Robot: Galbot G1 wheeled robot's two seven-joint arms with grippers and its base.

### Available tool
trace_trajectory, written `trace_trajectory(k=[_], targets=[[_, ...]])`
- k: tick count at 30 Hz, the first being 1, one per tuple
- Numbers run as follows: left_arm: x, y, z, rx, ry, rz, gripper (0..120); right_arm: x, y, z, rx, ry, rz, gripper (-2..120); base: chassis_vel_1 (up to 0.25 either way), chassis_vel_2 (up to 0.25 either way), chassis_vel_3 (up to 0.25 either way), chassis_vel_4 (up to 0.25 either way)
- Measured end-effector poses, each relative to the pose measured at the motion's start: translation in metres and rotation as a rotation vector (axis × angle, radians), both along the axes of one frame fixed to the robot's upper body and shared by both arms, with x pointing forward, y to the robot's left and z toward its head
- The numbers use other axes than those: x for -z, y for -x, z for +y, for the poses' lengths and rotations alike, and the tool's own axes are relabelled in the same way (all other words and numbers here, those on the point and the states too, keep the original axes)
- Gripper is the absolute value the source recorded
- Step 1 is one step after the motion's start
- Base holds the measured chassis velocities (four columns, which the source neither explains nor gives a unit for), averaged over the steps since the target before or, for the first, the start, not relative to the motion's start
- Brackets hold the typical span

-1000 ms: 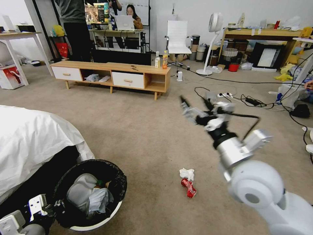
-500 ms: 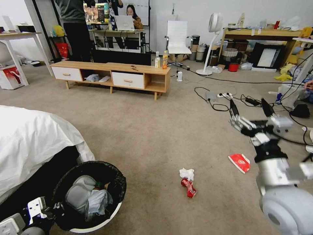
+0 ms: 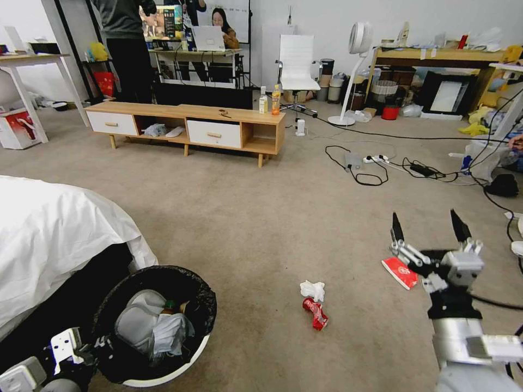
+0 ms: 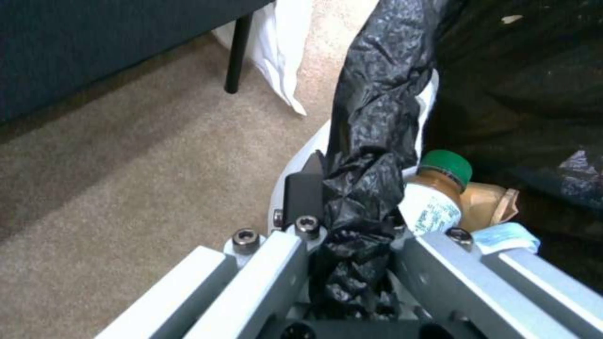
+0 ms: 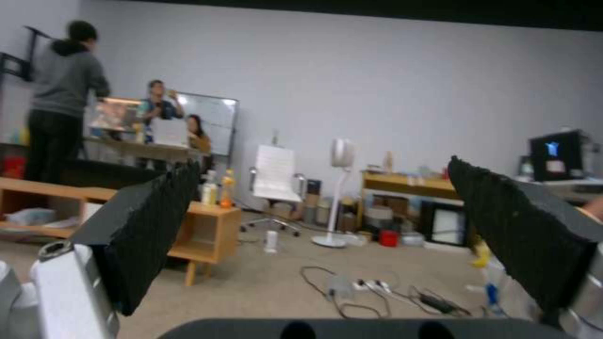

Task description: Pick up the trash bin and place the garbage on the floor into it.

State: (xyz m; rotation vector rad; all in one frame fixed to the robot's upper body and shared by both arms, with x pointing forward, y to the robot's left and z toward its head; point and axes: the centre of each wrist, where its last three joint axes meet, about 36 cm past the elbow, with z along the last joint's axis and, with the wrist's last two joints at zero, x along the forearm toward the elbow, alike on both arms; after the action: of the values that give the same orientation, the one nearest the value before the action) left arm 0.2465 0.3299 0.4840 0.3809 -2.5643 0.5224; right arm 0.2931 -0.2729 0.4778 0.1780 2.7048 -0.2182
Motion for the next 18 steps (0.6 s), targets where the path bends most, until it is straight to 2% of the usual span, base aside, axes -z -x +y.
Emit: trace_trajectory(k=[7, 18], targets=[[-0.002, 0.002, -0.002, 0.007, 0.003, -0.004, 1, 0.014, 0.019, 0.009, 0.041, -0.003, 0.068, 100, 0.0, 0.0, 0.0, 0.0], [-0.001, 0.003, -0.003, 0.015, 0.011, -0.002, 1, 0.026, 0.023, 0.013, 0.059, -0.001, 0.081, 100, 0.0, 0.0, 0.0, 0.0]])
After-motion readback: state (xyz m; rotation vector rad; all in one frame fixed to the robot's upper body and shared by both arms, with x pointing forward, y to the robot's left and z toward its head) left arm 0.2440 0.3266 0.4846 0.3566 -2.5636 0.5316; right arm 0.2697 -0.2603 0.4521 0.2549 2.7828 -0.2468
